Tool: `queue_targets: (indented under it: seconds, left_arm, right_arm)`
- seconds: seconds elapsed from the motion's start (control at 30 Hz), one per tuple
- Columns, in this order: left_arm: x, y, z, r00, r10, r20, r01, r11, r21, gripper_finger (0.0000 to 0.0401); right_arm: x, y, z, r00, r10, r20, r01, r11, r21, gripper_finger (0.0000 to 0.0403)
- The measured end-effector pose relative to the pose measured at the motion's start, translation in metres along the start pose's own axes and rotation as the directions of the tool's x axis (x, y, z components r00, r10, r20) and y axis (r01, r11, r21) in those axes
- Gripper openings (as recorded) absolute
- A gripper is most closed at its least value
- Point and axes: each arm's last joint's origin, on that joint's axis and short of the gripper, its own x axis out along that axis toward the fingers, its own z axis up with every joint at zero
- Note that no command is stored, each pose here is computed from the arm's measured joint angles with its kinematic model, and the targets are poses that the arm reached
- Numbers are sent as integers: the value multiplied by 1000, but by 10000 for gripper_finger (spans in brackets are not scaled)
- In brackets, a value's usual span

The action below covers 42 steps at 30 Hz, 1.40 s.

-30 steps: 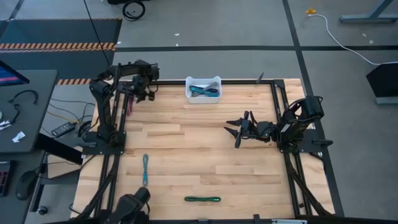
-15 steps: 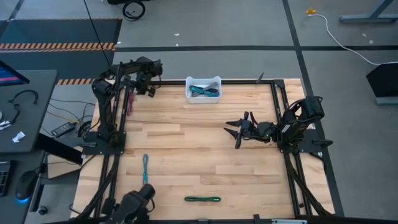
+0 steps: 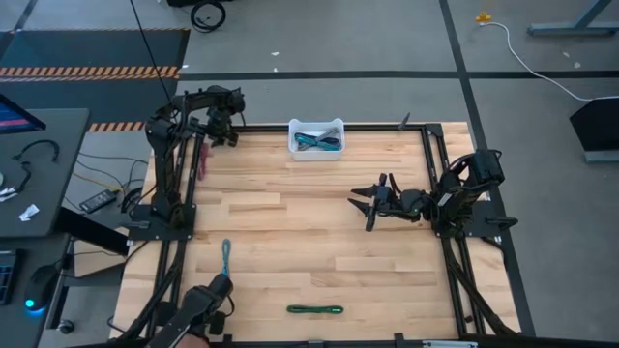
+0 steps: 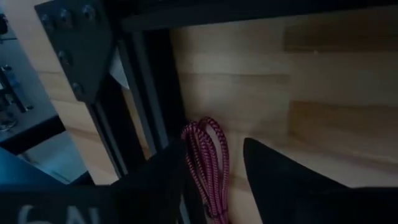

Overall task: Pick and place USB-C Cables
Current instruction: Put the red charger cable into the white bin

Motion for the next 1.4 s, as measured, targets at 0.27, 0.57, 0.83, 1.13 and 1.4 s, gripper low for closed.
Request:
queue_targets:
  seconds: [0.27,0.57,0.83,1.13,1.4]
  left_arm:
    - [12,-3,7,998,29,-53,-29,1000,3,181]
    - [14,-4,7,997,48,-53,-46,998,43,53]
    - [19,4,8,996,42,-83,-36,997,66,8]
    - [-26,-14,0,1000,-22,9,20,982,187,3]
    - [-120,-60,-36,949,-245,199,131,880,456,1]
  right_arm:
    - [-1,4,0,1000,23,0,-23,1000,16,148]
    - [-3,10,0,999,53,0,-53,999,15,148]
    - [-6,15,0,997,78,-1,-78,997,13,148]
    - [-5,13,0,998,65,0,-65,998,-14,148]
    - [-2,6,0,1000,25,1,-25,999,-21,148]
